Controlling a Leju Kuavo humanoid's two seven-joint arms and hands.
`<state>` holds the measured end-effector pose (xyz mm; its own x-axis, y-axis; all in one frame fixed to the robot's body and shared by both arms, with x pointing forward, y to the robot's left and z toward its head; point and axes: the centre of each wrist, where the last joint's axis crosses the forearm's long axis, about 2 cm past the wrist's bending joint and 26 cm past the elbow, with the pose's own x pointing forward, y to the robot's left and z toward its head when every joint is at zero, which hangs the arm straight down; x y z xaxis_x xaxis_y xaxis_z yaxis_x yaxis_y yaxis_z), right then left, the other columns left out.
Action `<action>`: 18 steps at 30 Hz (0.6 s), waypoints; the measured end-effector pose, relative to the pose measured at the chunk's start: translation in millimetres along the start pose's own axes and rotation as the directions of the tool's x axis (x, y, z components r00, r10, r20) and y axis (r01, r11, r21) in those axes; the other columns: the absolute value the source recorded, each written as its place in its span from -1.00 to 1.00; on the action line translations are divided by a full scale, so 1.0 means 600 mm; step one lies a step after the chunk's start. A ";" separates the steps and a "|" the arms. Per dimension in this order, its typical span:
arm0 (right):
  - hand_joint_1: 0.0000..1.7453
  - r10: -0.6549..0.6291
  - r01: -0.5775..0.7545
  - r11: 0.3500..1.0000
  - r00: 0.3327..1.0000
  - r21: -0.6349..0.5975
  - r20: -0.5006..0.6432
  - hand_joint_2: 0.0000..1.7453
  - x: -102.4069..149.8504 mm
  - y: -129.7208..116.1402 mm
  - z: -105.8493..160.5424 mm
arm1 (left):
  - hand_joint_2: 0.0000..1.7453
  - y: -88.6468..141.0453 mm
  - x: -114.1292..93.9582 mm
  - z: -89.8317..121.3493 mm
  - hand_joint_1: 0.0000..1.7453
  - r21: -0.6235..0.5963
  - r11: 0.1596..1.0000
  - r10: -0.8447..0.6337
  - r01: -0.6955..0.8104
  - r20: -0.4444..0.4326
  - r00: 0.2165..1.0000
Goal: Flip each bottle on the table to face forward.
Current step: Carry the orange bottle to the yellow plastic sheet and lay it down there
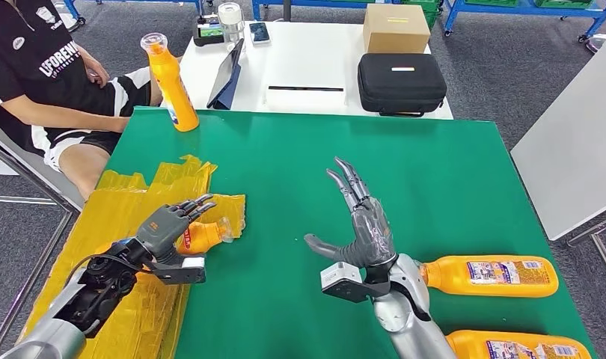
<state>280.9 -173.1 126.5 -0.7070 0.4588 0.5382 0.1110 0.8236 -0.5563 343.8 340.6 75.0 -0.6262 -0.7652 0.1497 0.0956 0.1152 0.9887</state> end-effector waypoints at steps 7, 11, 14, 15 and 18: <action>-1.00 0.004 -0.004 1.000 1.000 0.005 -0.001 1.00 -0.005 0.000 -0.005 | 1.00 0.004 0.016 -0.014 -1.00 0.070 0.996 0.061 -0.062 0.023 0.998; -1.00 0.029 -0.029 1.000 1.000 0.004 -0.001 1.00 -0.005 0.000 -0.005 | 1.00 0.010 0.028 -0.023 -1.00 0.168 0.978 0.120 -0.126 0.042 0.992; -1.00 0.063 -0.063 0.998 0.998 0.000 0.001 1.00 -0.005 -0.001 -0.005 | 1.00 0.021 0.035 -0.030 -1.00 0.258 0.949 0.172 -0.182 0.060 0.983; -1.00 0.076 -0.076 0.997 0.997 0.001 0.001 1.00 -0.005 -0.001 -0.005 | 1.00 0.025 0.037 -0.032 -1.00 0.284 0.939 0.182 -0.193 0.064 0.981; -1.00 0.132 -0.132 0.991 0.991 0.005 -0.003 1.00 -0.004 -0.005 -0.004 | 1.00 0.043 0.045 -0.038 -1.00 0.404 0.885 0.220 -0.232 0.078 0.972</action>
<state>284.1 -176.0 128.3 -0.6842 0.5645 0.4617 0.1998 0.7540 -0.6258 347.0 308.4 104.3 -0.6478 -0.6696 0.3632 -0.0825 0.5357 0.8404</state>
